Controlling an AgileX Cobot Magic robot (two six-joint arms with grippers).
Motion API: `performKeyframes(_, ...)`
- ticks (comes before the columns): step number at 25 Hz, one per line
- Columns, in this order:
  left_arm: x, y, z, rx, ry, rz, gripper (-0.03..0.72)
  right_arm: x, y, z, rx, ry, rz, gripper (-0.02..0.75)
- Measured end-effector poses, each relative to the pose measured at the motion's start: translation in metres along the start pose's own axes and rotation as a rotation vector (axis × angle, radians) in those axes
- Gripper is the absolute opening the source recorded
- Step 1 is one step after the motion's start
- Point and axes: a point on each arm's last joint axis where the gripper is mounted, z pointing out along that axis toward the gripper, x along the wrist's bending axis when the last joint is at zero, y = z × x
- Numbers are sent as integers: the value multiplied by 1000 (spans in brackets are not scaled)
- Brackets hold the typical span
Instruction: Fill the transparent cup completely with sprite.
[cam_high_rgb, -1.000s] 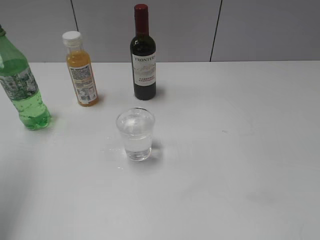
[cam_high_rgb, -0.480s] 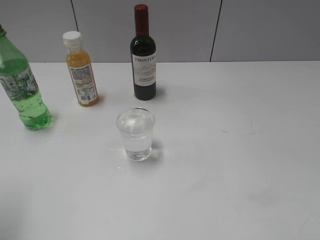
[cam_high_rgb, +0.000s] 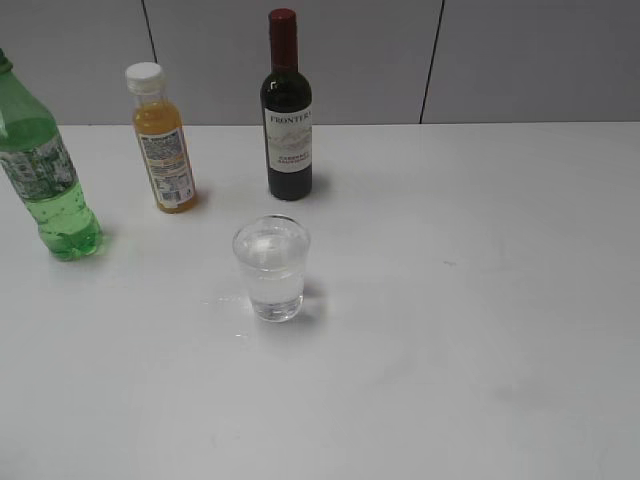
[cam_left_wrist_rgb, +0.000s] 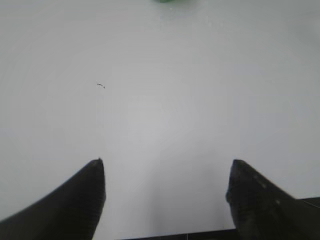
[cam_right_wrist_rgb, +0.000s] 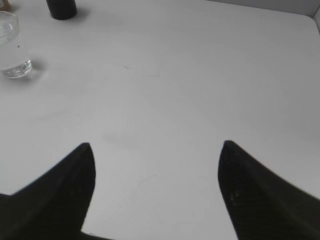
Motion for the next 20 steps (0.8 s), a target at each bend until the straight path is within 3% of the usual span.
performKeyframes(20, -9, -63, -36, -346, 70, -56, 575, 0, 0, 0, 0, 0, 0, 582)
